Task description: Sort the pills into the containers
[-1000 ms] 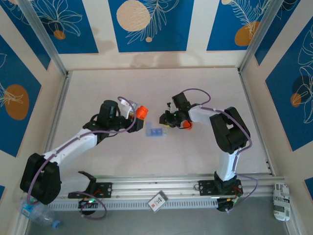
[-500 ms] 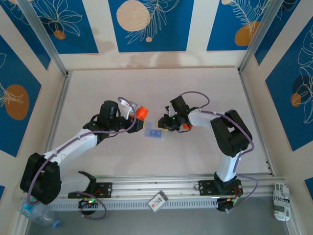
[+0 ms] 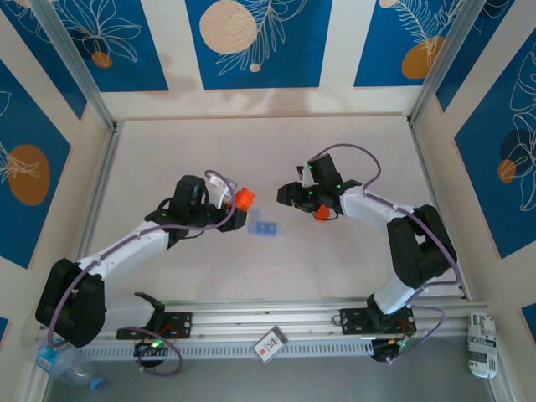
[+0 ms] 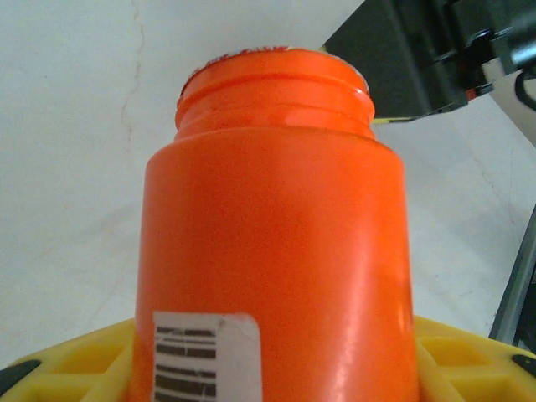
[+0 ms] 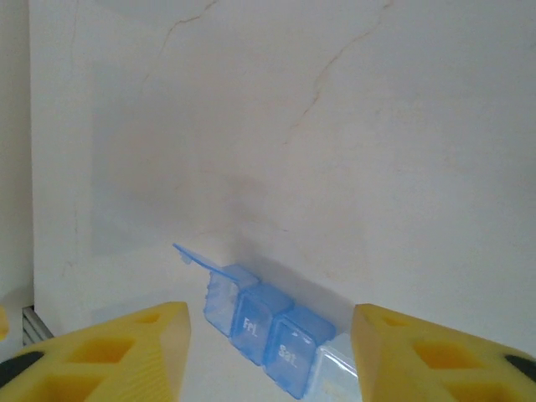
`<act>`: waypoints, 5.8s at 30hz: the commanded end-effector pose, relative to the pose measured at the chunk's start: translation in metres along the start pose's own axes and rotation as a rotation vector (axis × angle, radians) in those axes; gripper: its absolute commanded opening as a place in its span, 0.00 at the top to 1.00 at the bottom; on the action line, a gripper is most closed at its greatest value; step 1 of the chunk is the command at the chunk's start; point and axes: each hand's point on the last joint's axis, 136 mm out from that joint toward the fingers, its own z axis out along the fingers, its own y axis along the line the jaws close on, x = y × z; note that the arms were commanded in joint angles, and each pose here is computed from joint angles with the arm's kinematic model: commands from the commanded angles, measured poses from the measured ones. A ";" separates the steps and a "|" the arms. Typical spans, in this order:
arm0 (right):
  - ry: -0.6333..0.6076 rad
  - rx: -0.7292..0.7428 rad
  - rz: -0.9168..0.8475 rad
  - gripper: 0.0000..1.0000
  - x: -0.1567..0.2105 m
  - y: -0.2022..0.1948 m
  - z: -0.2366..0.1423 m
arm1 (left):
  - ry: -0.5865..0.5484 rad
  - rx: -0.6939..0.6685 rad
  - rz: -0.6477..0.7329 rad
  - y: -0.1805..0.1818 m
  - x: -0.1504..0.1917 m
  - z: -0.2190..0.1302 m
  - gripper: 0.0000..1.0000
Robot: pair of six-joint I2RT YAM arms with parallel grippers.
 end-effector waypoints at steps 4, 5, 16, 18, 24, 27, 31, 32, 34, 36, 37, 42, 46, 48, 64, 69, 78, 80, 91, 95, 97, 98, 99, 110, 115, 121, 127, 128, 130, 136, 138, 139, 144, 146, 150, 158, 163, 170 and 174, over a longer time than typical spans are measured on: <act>-0.020 0.049 -0.046 0.34 0.009 -0.012 -0.006 | 0.063 -0.029 -0.036 0.004 0.025 0.006 1.00; -0.018 0.051 -0.051 0.33 0.010 -0.012 -0.006 | 0.069 -0.033 -0.039 0.005 0.028 0.007 1.00; 0.014 0.181 -0.152 0.32 0.029 -0.023 0.003 | 0.142 -0.063 -0.066 0.012 0.060 0.019 1.00; 0.021 0.209 -0.170 0.32 0.032 -0.026 0.004 | 0.158 -0.065 -0.068 0.013 0.064 0.022 1.00; 0.041 0.277 -0.217 0.32 0.039 -0.033 0.008 | 0.195 -0.078 -0.064 0.015 0.072 0.030 1.00; 0.061 0.301 -0.235 0.32 0.043 -0.034 0.013 | 0.221 -0.093 -0.060 0.017 0.074 0.033 1.00; 0.084 0.328 -0.253 0.32 0.048 -0.036 0.021 | 0.265 -0.119 -0.052 0.021 0.080 0.036 1.00; 0.086 0.331 -0.257 0.32 0.048 -0.036 0.022 | 0.276 -0.124 -0.050 0.021 0.081 0.037 1.00; 0.093 0.335 -0.260 0.32 0.050 -0.037 0.026 | 0.294 -0.143 -0.043 0.023 0.083 0.037 1.00; 0.098 0.338 -0.260 0.33 0.051 -0.038 0.028 | 0.306 -0.155 -0.037 0.024 0.084 0.037 1.00; 0.099 0.338 -0.260 0.33 0.051 -0.037 0.029 | 0.313 -0.159 -0.036 0.025 0.085 0.038 1.00; 0.104 0.342 -0.255 0.32 0.053 -0.040 0.031 | 0.340 -0.169 -0.024 0.025 0.086 0.040 1.00; 0.107 0.340 -0.251 0.32 0.054 -0.040 0.033 | 0.375 -0.183 -0.005 0.024 0.087 0.041 1.00; 0.109 0.339 -0.248 0.32 0.055 -0.041 0.033 | 0.389 -0.192 0.006 0.025 0.087 0.041 1.00; 0.128 0.339 -0.240 0.33 0.062 -0.045 0.038 | 0.535 -0.268 0.082 0.031 0.088 0.040 1.00; 0.131 0.341 -0.240 0.33 0.064 -0.046 0.039 | 0.576 -0.291 0.107 0.033 0.087 0.038 1.00; 0.136 0.342 -0.235 0.33 0.067 -0.048 0.041 | 0.634 -0.302 0.144 0.034 0.087 0.036 1.00; 0.137 0.342 -0.233 0.33 0.067 -0.049 0.040 | 0.644 -0.302 0.149 0.034 0.087 0.037 1.00; 0.139 0.343 -0.235 0.33 0.070 -0.050 0.040 | 0.698 -0.333 0.184 0.037 0.081 0.035 1.00; 0.140 0.345 -0.236 0.33 0.070 -0.051 0.040 | 0.708 -0.331 0.192 0.037 0.080 0.036 1.00; 0.142 0.346 -0.237 0.33 0.071 -0.051 0.040 | 0.711 -0.332 0.196 0.037 0.080 0.036 1.00; 0.141 0.347 -0.235 0.33 0.071 -0.052 0.040 | 0.715 -0.333 0.198 0.037 0.080 0.036 1.00; 0.142 0.347 -0.236 0.33 0.071 -0.052 0.040 | 0.717 -0.333 0.199 0.037 0.080 0.036 1.00; 0.146 0.345 -0.232 0.33 0.073 -0.052 0.041 | 0.762 -0.341 0.225 0.036 0.074 0.034 1.00; 0.146 0.344 -0.232 0.33 0.072 -0.052 0.042 | 0.787 -0.343 0.232 0.037 0.077 0.034 1.00; 0.151 0.345 -0.230 0.33 0.073 -0.053 0.043 | 0.804 -0.346 0.248 0.037 0.076 0.035 1.00; 0.151 0.345 -0.234 0.33 0.073 -0.052 0.044 | 0.820 -0.358 0.269 0.036 0.074 0.034 1.00; 0.151 0.344 -0.234 0.33 0.073 -0.051 0.044 | 0.824 -0.360 0.272 0.036 0.074 0.033 1.00; 0.151 0.344 -0.233 0.33 0.073 -0.052 0.044 | 0.833 -0.369 0.278 0.038 0.074 0.032 1.00; 0.153 0.347 -0.234 0.33 0.073 -0.053 0.043 | 0.853 -0.362 0.283 0.036 0.077 0.035 1.00; 0.152 0.348 -0.235 0.33 0.073 -0.053 0.043 | 0.861 -0.358 0.285 0.036 0.077 0.036 1.00; 0.154 0.349 -0.234 0.33 0.073 -0.053 0.043 | 0.869 -0.358 0.286 0.036 0.078 0.036 1.00; 0.156 0.352 -0.232 0.33 0.074 -0.054 0.043 | 0.884 -0.353 0.283 0.034 0.078 0.037 1.00; 0.156 0.353 -0.234 0.33 0.075 -0.054 0.043 | 0.883 -0.350 0.282 0.032 0.075 0.035 1.00; 0.158 0.350 -0.233 0.33 0.075 -0.054 0.044 | 0.894 -0.361 0.300 0.035 0.075 0.035 1.00; 0.159 0.359 -0.232 0.33 0.077 -0.057 0.044 | 0.919 -0.346 0.296 0.031 0.076 0.038 1.00; 0.163 0.357 -0.232 0.33 0.078 -0.057 0.045 | 0.938 -0.335 0.288 0.029 0.077 0.038 1.00; 0.163 0.355 -0.231 0.33 0.078 -0.056 0.045 | 0.921 -0.332 0.297 0.028 0.077 0.037 1.00; 0.165 0.358 -0.229 0.33 0.078 -0.057 0.045 | 0.888 -0.334 0.295 0.029 0.079 0.038 1.00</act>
